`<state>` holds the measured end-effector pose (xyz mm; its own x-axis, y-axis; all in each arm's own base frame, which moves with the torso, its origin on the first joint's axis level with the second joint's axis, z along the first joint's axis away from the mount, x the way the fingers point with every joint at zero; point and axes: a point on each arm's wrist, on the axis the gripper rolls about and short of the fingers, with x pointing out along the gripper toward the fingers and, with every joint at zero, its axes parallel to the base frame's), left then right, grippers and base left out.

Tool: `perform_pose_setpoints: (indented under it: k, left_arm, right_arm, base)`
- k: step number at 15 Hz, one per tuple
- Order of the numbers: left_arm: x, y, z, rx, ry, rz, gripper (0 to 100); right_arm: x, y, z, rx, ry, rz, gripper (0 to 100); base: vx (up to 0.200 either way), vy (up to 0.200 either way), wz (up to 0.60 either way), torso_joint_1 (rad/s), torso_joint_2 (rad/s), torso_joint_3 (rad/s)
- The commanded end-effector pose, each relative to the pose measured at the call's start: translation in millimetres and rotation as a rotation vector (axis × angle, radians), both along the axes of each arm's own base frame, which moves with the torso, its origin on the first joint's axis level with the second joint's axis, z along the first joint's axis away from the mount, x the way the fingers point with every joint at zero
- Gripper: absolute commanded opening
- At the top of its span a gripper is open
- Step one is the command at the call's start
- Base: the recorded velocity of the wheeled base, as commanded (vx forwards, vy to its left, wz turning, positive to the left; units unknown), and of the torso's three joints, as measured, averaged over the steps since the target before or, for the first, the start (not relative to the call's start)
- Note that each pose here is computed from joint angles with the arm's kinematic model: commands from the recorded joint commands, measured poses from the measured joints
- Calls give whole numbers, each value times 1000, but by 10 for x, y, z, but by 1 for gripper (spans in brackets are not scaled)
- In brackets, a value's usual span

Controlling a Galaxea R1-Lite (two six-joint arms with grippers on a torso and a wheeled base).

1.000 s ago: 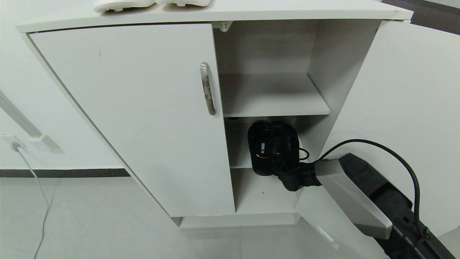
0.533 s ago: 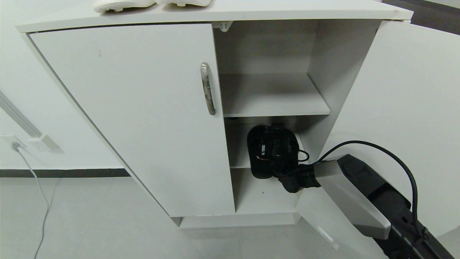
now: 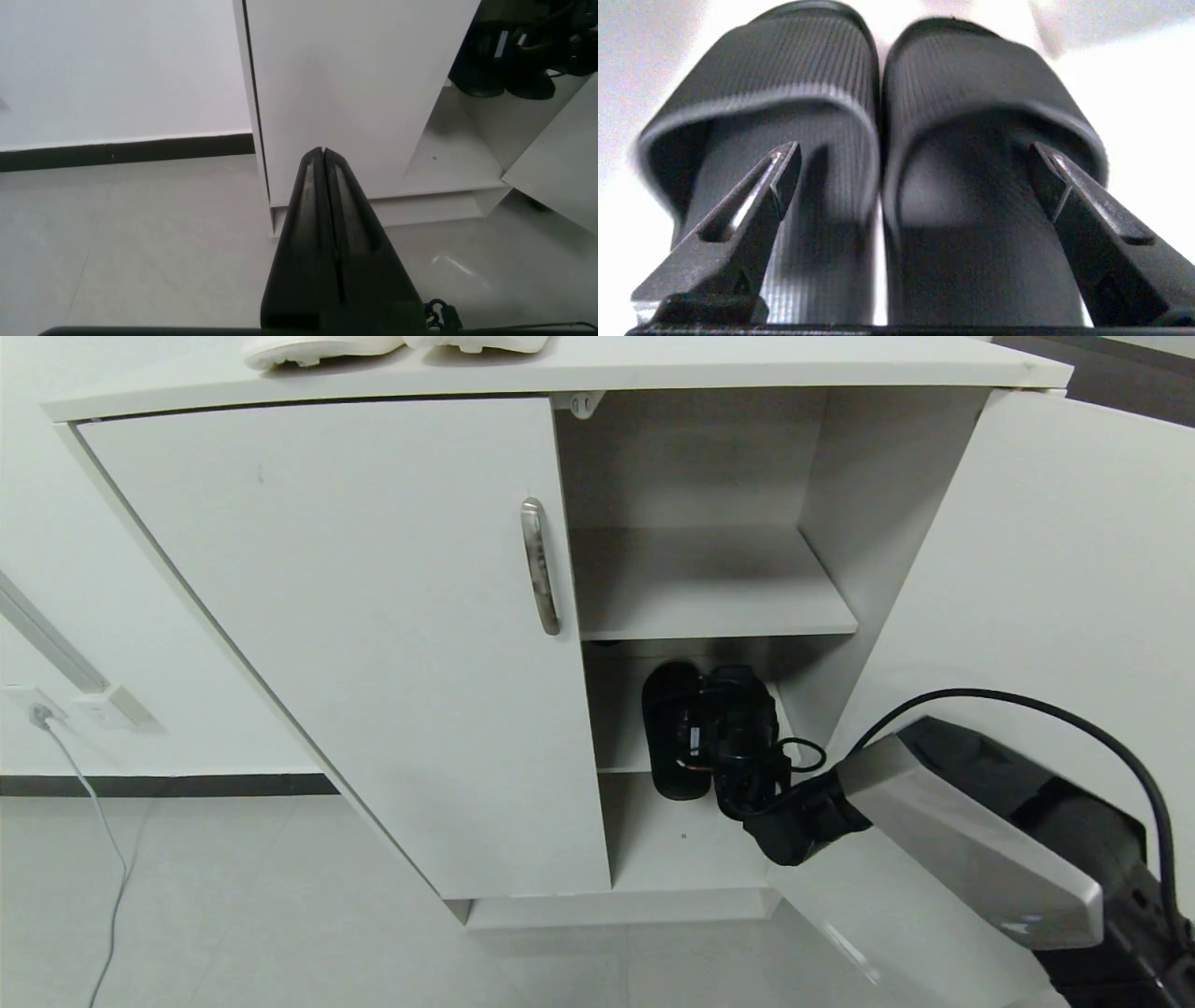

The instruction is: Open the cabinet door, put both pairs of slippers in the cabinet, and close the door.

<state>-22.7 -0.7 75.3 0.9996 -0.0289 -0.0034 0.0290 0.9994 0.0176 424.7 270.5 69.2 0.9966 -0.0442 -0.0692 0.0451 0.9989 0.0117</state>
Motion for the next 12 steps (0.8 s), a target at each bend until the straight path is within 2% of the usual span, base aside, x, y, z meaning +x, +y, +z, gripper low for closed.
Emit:
perform_pose_setpoints:
  k: [1, 7, 9, 12]
  left_arm:
    - [0, 0, 0, 2, 0, 0, 0]
    - [0, 0, 0, 1, 0, 0, 0]
    - [0, 0, 0, 1, 0, 0, 0]
    - [0, 0, 0, 1, 0, 0, 0]
  right_arm:
    - [-562, -113, 387, 18, -25, 49, 100]
    - [-1695, -348, 501, 24, -17, 191, 100]
    - [-1910, -377, 463, 25, -18, 232, 100]
    - [-1999, -354, 407, 23, -14, 263, 100]
  base:
    - [0, 0, 0, 0, 0, 0]
    - [0, 0, 0, 0, 0, 0]
    - [0, 0, 0, 0, 0, 0]
    - [0, 0, 0, 0, 0, 0]
